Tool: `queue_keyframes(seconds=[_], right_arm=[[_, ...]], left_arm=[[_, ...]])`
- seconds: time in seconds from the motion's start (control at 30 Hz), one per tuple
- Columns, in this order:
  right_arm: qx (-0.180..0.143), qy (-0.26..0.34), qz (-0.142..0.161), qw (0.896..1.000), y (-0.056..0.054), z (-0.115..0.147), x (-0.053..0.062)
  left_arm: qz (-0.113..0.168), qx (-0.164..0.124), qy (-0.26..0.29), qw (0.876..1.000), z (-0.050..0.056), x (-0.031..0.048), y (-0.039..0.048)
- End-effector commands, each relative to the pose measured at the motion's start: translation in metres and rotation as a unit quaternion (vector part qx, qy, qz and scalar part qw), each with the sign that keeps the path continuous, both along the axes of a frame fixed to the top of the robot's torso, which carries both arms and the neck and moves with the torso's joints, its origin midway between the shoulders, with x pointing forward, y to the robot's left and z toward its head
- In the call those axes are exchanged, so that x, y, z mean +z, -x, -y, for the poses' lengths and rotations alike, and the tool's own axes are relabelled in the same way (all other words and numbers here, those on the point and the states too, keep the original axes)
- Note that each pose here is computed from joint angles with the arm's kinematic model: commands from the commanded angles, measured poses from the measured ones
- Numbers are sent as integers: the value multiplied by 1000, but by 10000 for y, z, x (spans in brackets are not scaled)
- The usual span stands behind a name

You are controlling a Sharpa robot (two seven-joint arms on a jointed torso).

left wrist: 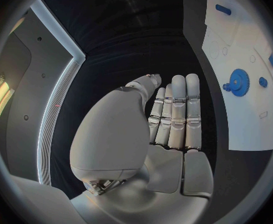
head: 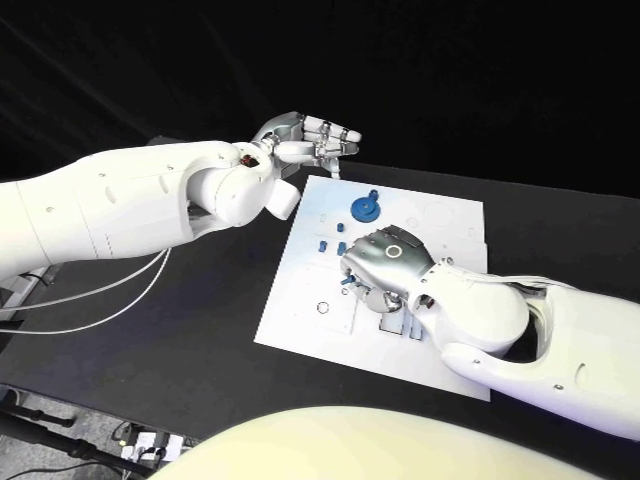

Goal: Assemble the parts on the task board

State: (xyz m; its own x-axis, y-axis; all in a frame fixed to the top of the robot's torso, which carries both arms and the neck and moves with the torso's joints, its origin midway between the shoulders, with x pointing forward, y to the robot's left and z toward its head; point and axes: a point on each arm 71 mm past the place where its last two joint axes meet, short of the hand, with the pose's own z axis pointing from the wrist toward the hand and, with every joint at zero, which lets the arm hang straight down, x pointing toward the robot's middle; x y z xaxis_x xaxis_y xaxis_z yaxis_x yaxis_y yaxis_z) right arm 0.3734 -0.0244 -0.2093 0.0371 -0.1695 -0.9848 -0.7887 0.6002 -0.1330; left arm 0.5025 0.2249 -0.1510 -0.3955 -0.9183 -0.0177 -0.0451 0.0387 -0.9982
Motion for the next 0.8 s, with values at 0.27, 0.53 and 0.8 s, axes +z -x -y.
queue_keyframes(seconds=[0.27, 0.53, 0.8], right_arm=[[-10, 32, 16, 999, -40, -8, -49], [-8, 26, 7, 1000, -58, -1, -81], [-6, 25, -1, 1000, -63, -2, -97]], left_arm=[[0, -13, 5, 1000, 35, 11, 9], [-3, -15, 5, 1000, 39, 8, 10], [-3, -16, 5, 1000, 46, 8, 10]])
